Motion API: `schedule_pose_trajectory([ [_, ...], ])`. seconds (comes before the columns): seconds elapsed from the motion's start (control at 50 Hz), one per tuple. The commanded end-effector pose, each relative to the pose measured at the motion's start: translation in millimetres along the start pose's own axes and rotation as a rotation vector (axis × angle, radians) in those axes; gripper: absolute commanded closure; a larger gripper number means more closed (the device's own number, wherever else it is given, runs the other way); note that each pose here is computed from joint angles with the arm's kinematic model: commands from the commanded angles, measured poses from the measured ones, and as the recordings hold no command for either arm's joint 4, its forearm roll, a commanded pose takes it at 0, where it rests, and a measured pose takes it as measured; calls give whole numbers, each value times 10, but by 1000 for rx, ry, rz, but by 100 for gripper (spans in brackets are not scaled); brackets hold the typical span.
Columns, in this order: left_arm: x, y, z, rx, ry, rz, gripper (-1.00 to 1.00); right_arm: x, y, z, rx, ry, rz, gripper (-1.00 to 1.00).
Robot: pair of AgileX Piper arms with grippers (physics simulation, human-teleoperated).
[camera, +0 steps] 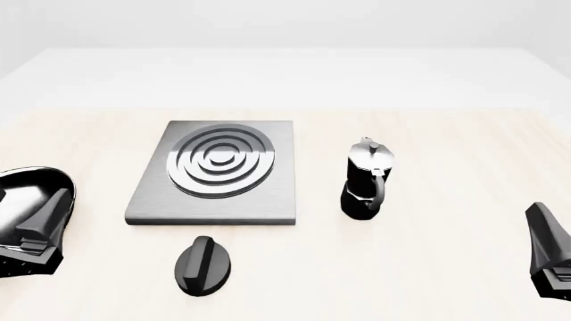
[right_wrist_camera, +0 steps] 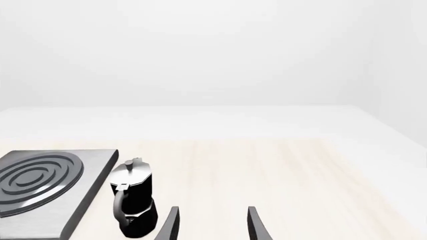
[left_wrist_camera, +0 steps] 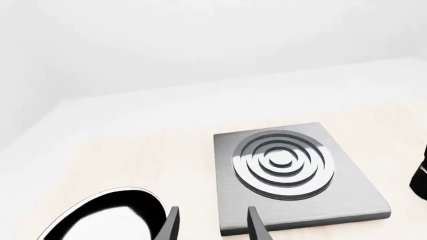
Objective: Turn on the stove.
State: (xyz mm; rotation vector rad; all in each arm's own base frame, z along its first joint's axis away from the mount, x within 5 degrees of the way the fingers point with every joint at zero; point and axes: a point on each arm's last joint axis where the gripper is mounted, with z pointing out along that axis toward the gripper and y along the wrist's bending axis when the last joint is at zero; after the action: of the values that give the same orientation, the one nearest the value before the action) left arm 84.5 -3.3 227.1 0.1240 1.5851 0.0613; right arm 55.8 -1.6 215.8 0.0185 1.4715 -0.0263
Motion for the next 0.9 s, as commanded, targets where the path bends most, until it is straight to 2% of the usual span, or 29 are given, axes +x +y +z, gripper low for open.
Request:
schedule_pose_trajectory([
  [0.02,-111,-92,149,113,68,9,-100,3,-2,0,3,0,-3,-100],
  [0.08,-136,-113,218,130,94,-11,-100,8,-1,1,1,3,-7,-100],
  [0.18,-221,-133,230,157,97,-5,-100,7,0,1,0,3,-9,-100],
  [0.3,-291,-194,323,205,148,-24,-100,10,0,1,0,5,-11,-100],
  [0.4,-287,-246,439,225,217,-78,-100,11,0,1,-1,3,-9,-100],
  [0.42,-255,-286,500,240,257,-92,-100,4,3,0,-5,-4,-16,-100],
  [0.58,-269,-334,556,260,296,-123,-100,-9,5,-1,-9,-6,-26,-100],
  [0.6,-227,-385,606,276,336,-147,-100,-11,5,-1,-9,-6,-27,-100],
  [0.72,-218,-425,658,284,369,-173,-100,-4,7,0,-12,-4,-27,-100],
  [0.9,-171,-527,708,322,418,-190,-100,-1,11,0,-19,-5,-30,-100],
])
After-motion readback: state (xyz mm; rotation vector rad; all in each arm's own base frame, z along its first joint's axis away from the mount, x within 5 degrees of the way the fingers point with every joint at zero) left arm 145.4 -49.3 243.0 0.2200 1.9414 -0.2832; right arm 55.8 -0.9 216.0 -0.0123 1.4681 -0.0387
